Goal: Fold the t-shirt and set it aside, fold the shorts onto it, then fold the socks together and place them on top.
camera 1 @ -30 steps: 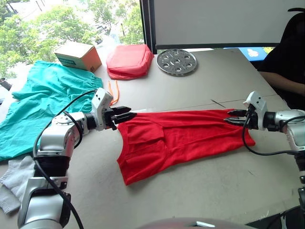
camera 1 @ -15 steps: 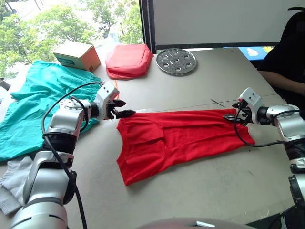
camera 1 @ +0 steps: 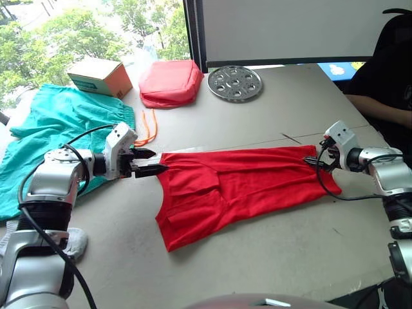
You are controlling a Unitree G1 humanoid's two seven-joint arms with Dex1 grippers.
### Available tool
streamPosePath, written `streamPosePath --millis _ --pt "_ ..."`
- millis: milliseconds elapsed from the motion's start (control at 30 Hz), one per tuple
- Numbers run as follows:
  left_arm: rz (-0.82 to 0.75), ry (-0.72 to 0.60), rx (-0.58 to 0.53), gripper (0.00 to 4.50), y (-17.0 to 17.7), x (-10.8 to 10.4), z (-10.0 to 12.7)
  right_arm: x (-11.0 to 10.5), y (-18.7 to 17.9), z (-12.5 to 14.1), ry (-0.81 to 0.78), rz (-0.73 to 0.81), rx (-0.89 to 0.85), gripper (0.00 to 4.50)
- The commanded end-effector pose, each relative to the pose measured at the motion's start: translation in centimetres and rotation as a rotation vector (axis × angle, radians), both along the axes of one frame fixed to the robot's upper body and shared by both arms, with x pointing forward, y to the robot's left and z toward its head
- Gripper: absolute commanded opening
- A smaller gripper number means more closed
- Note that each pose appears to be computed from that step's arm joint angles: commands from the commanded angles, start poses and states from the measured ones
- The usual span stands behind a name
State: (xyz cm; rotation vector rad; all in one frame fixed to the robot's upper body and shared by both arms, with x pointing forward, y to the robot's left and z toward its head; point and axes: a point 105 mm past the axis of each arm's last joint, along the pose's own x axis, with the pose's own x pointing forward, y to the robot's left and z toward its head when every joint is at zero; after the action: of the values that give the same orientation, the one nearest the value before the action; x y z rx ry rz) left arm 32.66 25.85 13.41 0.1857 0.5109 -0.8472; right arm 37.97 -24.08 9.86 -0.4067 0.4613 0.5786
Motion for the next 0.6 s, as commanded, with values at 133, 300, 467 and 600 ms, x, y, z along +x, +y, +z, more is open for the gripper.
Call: streamPosePath --millis 133,300,467,600 --pt "-0.01 -0.062 0.015 4.44 -1.0 0.7 0.8 1.0 -0.1 1.1 -0.042 -0.01 -0.008 4.5" --pt "0.018 -0.113 0.1 4.44 -0.8 2.2 -0.1 1.1 -0.1 0.5 -0.02 0.004 -0.026 4.5" --pt "0.036 -0.156 0.147 4.44 -1.4 4.3 0.0 1.5 0.0 0.1 -0.005 0.004 -0.026 4.5" --pt "0.018 -0.161 0.224 4.44 -1.5 5.3 -0.7 1.8 0.3 0.0 0.003 0.007 -0.028 4.5"
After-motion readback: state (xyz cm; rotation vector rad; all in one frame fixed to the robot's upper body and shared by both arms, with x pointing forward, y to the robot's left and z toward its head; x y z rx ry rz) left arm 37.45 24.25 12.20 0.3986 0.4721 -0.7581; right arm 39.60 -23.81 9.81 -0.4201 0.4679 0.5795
